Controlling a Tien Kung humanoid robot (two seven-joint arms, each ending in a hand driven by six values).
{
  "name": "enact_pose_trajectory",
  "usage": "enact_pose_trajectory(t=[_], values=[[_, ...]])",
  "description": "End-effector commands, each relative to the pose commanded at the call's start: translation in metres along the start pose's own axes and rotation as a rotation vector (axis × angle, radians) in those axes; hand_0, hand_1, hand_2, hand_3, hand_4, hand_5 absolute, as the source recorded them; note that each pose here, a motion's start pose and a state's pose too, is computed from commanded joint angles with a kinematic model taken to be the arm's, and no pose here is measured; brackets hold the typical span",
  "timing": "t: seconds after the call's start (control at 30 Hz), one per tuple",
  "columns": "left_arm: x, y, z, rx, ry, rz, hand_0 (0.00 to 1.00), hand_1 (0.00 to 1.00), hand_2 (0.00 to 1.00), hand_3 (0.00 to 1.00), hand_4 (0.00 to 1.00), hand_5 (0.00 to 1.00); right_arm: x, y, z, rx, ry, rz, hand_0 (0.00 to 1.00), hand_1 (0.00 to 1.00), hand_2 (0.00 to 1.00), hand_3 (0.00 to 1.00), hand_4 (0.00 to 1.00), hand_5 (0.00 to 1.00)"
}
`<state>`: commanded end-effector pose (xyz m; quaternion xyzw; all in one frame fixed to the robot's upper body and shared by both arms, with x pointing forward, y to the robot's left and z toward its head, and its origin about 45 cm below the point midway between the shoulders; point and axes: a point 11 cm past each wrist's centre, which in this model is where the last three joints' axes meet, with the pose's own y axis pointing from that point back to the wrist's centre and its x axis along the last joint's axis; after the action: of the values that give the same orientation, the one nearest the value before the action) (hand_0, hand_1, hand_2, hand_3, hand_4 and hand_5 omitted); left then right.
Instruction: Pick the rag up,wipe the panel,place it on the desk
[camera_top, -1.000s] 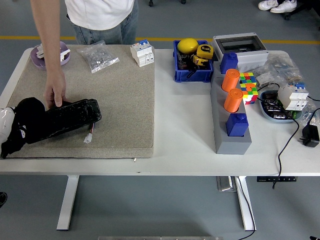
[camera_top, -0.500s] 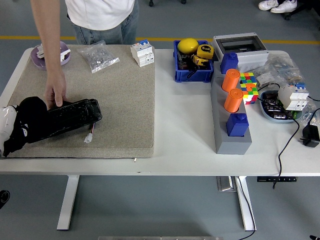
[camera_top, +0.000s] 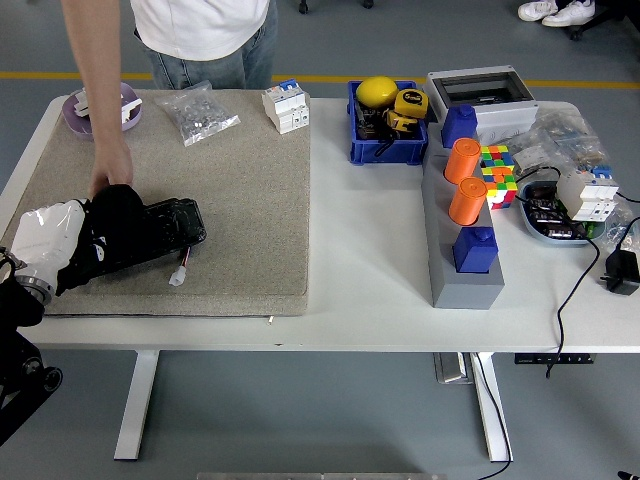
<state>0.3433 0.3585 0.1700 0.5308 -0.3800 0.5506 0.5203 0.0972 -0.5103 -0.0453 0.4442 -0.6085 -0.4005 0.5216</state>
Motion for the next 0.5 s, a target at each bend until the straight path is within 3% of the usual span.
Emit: enact_pose_trajectory(t=[0.17,0.5], values=[[-0.001,-0.006,0.026,-0.044,0.025,-0.002,0.201,0.136,0.556,0.474,0.051,0.002,-0.001,0.000,-0.001,0.001,0.003,-0.002,0.737,0.451,0.707,0.699,0.998,0.613],[-0.004,-0.009,0.056,-0.091,0.048,-0.019,0.200,0.137,0.556,0.474,0.052,0.002,-0.002,-0.001,0.001,-0.007,0.006,-0.009,0.737,0.451,0.708,0.699,0.998,0.614]])
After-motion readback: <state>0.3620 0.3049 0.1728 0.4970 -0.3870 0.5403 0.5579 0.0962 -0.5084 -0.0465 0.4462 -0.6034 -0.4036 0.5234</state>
